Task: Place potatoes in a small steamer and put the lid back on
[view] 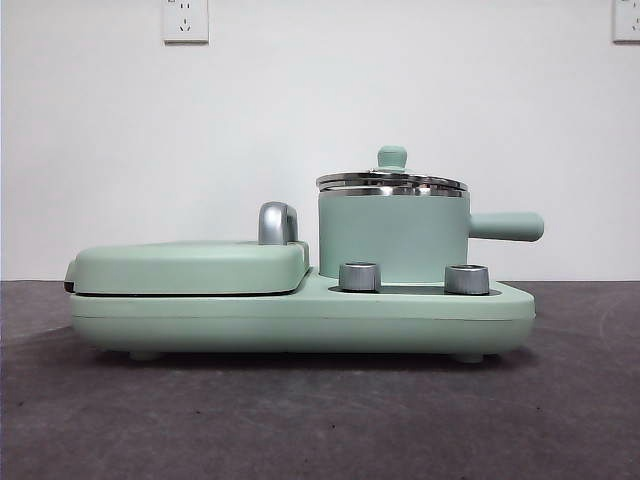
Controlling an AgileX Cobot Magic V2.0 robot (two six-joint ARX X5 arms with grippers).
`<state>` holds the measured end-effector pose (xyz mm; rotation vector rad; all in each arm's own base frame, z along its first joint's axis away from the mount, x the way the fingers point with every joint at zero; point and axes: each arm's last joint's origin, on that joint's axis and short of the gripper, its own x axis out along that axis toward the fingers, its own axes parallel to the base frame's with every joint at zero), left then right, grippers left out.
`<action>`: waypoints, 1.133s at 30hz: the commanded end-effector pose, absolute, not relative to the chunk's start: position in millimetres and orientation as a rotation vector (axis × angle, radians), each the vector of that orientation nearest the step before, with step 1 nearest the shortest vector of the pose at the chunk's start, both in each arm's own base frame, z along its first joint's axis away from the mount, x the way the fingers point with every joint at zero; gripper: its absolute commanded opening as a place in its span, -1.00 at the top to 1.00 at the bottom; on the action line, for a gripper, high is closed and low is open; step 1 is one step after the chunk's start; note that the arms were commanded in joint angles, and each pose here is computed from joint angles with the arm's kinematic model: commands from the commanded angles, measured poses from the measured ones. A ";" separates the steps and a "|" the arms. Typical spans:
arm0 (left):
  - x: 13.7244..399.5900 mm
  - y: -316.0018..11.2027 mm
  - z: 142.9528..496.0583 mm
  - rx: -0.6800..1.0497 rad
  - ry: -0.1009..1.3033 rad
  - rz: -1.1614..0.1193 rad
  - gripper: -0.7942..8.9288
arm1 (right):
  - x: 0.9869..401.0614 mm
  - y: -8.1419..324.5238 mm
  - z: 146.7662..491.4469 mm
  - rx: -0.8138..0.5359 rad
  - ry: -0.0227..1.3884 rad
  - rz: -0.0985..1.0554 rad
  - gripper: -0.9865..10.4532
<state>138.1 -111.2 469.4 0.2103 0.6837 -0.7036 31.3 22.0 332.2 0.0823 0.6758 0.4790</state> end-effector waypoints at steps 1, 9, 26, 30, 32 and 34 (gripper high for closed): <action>118.6 -97.3 446.4 0.174 0.681 -0.702 -0.31 | 31.4 22.6 335.3 0.023 0.643 0.512 0.06; 74.6 -62.2 385.2 0.046 0.628 -0.678 -0.31 | 32.6 23.5 337.5 0.006 0.609 0.527 0.06; 61.4 -50.5 362.5 -0.007 0.557 -0.650 0.81 | 34.4 24.6 341.1 0.022 0.568 0.526 0.80; 61.0 -50.2 363.6 -0.012 0.544 -0.652 0.81 | 34.4 24.6 341.2 0.023 0.568 0.526 0.80; 61.0 -50.2 363.6 -0.011 0.544 -0.652 0.81 | 34.4 24.6 341.1 0.022 0.568 0.526 0.80; 60.9 -50.1 363.8 -0.012 0.542 -0.653 0.81 | 34.4 24.6 341.2 0.023 0.568 0.526 0.80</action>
